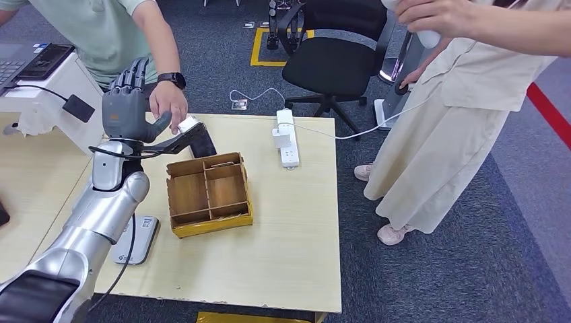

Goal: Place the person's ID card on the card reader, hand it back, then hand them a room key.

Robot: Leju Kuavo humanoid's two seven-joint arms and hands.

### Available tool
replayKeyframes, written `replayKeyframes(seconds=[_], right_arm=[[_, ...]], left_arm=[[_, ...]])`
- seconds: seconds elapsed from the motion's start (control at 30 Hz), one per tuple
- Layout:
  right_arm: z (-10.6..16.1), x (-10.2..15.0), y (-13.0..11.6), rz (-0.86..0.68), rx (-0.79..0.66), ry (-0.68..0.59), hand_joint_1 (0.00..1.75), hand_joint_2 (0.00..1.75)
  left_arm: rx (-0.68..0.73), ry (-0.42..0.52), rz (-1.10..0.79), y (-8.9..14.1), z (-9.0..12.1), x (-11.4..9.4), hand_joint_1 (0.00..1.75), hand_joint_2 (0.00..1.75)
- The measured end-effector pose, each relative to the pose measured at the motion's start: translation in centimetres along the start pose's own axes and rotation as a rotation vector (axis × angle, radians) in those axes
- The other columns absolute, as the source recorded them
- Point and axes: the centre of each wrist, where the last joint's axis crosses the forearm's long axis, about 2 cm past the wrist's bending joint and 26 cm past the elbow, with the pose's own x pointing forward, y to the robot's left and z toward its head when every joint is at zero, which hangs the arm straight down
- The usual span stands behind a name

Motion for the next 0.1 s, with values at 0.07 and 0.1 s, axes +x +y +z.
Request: replayKeyframes(seconds=[0.07,0.1], right_arm=[[0.01,-0.01,0.0,0.0,-0.002,0.0,0.0,0.0],[0.01,-0.02,0.0,-0.001,-0.002,0.001,0.0,0.0]], left_arm=[[0.013,0.007,0.001,0.09,0.42,-0.17,0.0,1.75],[0.017,0.01,0.001,0.12,0.54,-0.23,0.0,1.75]])
